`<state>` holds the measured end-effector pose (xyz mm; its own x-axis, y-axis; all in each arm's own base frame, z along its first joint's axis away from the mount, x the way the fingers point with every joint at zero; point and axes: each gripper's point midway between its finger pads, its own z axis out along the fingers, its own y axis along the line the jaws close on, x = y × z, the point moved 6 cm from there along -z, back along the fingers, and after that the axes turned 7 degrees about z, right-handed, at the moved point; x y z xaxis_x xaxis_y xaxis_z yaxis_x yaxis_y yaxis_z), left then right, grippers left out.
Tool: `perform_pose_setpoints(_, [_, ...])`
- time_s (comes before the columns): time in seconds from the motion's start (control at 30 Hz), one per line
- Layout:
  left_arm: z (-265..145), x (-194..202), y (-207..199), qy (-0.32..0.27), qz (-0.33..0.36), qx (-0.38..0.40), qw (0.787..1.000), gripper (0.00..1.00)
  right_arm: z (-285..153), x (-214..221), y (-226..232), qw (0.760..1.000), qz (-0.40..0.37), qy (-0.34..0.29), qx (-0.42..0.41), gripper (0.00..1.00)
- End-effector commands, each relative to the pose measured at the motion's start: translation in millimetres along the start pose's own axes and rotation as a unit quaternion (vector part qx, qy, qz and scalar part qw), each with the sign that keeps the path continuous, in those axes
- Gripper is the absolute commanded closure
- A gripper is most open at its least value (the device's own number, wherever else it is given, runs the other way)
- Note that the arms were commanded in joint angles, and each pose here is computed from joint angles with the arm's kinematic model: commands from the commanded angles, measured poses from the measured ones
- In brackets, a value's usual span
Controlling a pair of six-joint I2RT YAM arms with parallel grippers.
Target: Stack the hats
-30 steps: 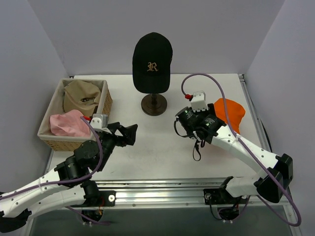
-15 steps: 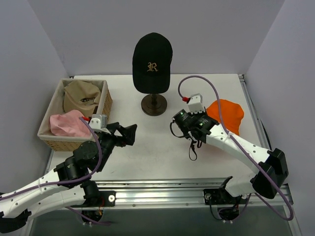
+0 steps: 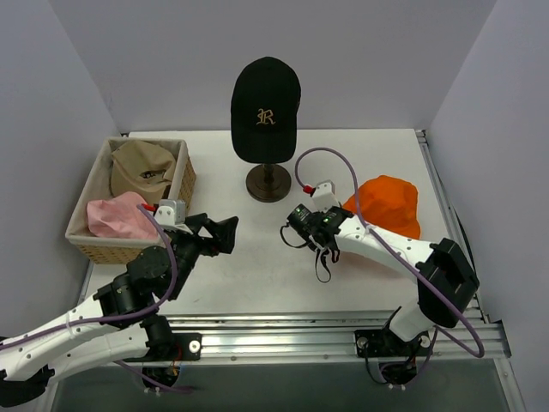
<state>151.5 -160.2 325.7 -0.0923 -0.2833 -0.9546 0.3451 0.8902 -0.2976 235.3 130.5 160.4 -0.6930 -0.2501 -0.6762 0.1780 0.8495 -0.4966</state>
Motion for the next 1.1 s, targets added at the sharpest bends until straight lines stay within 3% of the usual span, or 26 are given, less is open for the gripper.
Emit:
perform_pose_setpoints(0.0, [-1, -10, 1, -0.021, -0.013, -0.003, 1.000, 0.06, 2, -4, 8, 0.999, 0.035, 0.021, -0.025, 1.00])
perform_pose_setpoints(0.33, [-5, -12, 3, -0.025, -0.018, -0.002, 1.000, 0.06, 17, 8, 30, 0.992, 0.098, 0.042, -0.064, 1.00])
perform_pose_setpoints(0.6, [-4, -11, 3, -0.024, -0.016, -0.003, 1.000, 0.06, 19, 5, 28, 0.985, 0.161, 0.008, -0.062, 1.00])
perform_pose_setpoints(0.8, [-3, -10, 4, -0.023, -0.014, -0.008, 1.000, 0.06, 0, -19, 12, 0.975, 0.204, -0.035, -0.086, 0.72])
perform_pose_setpoints(0.9, [-3, -9, 4, -0.022, -0.012, -0.009, 1.000, 0.06, -16, -37, -6, 0.968, 0.225, -0.056, -0.098, 0.66])
perform_pose_setpoints(1.07, [-1, -9, 3, -0.022, -0.011, -0.008, 1.000, 0.06, -47, -68, -31, 0.945, 0.273, -0.086, -0.158, 0.65])
